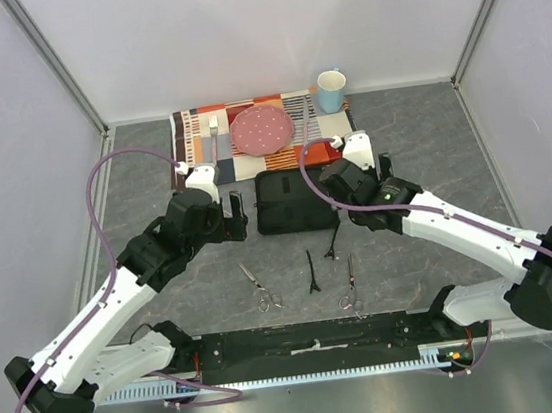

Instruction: Sort the hair-cutting tools

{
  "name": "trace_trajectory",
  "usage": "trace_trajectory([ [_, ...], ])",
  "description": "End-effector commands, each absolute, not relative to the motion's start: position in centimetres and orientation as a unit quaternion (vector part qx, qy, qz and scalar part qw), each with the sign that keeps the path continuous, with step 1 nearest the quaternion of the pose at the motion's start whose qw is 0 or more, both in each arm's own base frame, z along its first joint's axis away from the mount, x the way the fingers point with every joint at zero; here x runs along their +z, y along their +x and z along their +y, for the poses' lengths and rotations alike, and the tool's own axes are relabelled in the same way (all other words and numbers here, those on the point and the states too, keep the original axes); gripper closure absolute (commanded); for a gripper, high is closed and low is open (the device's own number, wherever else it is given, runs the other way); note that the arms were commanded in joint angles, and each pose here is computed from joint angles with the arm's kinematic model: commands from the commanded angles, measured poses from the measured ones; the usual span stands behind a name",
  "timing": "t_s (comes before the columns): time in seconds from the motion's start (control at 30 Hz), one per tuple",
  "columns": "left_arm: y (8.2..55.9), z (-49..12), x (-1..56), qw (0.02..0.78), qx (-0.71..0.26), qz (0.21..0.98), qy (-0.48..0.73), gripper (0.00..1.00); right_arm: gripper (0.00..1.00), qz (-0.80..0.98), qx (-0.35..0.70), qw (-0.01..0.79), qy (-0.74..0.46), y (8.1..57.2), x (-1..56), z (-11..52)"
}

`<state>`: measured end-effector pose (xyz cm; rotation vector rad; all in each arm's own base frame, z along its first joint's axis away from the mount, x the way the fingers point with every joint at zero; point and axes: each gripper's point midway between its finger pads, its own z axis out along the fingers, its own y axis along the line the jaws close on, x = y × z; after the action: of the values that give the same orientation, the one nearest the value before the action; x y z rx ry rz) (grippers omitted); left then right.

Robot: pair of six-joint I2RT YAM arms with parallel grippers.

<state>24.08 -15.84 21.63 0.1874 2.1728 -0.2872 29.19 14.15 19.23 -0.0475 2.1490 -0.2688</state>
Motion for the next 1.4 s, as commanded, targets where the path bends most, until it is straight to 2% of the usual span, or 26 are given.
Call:
trace_trajectory([
  [0.0,23.8,-16.1,21.6,0.453,-0.137,0.879,0.052,0.00,0.02,0.895,-0.069,0.441,-0.020,28.7,17.7,15.9],
  [0.2,23.6,-16.2,21.9,0.456,-0.146,0.876,0.058,0.00,0.02,0.903,-0.024,0.428,0.002,27.3,15.8,16.8],
  [0.4,23.2,-16.3,21.9,0.454,-0.155,0.876,0.057,0.00,0.02,0.901,-0.061,0.429,-0.026,27.4,16.4,18.4],
  [0.6,22.5,-16.2,21.8,0.453,-0.171,0.874,0.047,0.00,0.04,0.914,-0.025,0.406,0.002,26.1,13.8,20.7],
  [0.67,22.3,-16.3,21.7,0.452,-0.177,0.873,0.048,0.00,0.06,0.917,-0.026,0.397,0.013,25.7,12.4,20.4],
  [0.93,21.8,-16.6,22.1,0.452,-0.193,0.869,0.059,0.00,0.28,0.926,-0.011,0.373,0.051,25.3,8.8,21.4],
  [1.13,21.4,-16.6,22.3,0.450,-0.199,0.868,0.065,0.00,0.40,0.932,-0.014,0.357,0.063,25.3,6.5,22.1],
  [1.37,20.9,-16.6,22.6,0.447,-0.209,0.867,0.069,0.00,0.45,0.938,-0.033,0.335,0.078,24.7,3.8,21.6],
])
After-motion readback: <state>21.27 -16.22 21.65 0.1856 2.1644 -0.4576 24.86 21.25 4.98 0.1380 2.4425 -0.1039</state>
